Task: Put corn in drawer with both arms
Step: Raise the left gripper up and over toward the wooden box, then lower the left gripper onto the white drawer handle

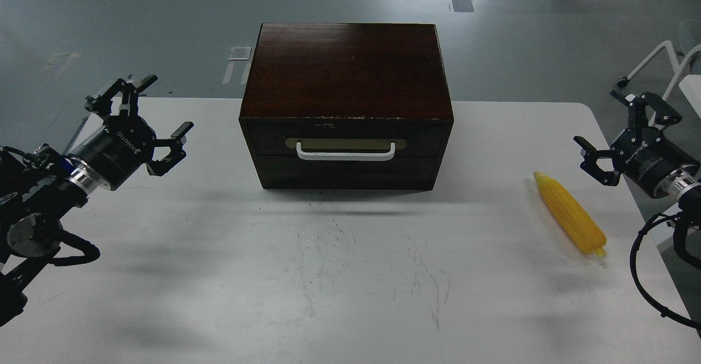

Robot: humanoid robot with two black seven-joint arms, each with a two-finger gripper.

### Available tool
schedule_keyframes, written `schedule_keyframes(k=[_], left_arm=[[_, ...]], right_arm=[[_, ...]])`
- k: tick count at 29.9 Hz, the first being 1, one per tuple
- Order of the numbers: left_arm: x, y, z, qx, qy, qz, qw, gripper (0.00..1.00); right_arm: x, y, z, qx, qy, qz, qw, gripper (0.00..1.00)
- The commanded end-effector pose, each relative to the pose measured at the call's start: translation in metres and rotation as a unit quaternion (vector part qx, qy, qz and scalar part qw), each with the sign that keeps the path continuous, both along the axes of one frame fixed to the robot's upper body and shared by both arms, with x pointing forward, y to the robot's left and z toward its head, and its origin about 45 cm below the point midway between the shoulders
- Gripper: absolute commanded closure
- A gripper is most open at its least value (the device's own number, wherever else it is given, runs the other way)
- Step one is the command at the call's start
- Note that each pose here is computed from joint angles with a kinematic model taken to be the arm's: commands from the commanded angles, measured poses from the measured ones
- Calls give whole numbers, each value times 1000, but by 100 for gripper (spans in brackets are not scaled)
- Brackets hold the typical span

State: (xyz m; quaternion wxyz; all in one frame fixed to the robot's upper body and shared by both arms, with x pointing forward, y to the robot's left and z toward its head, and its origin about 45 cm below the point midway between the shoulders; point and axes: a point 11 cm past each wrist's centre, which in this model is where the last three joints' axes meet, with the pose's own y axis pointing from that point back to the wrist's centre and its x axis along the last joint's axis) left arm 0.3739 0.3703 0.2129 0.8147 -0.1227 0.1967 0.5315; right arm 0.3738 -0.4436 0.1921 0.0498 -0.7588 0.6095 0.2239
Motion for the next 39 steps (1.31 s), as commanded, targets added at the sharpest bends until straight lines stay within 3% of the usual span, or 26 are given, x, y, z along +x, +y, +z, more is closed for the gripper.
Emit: schedule_keyframes(k=[1,11,17,25,29,33,35,39], left_arm=[[-2,0,-3,-1,3,0,1000,1],[-5,8,-8,4,10,10,1000,1],[0,37,19,49,-10,23,998,1],[27,27,129,174,-163,-29,971,1],[33,-28,188,270,-264,-112,919,1],[24,-79,213,348,-339,-181,855,1],[12,-119,225,403,-404,-229,789,1],[-1,-155,233,483,-475,-269,685,1]], right_arm=[[0,0,0,0,0,0,1000,0],[0,1,0,1,-1,0,1000,0],[1,-1,2,1,-4,-3,1000,0],[1,-2,3,2,-6,-4,1000,0],[1,-1,4,2,-8,-4,1000,0],[1,-1,4,2,-8,-4,1000,0],[1,-1,4,2,-8,-4,1000,0],[1,-2,4,2,-8,-4,1000,0]])
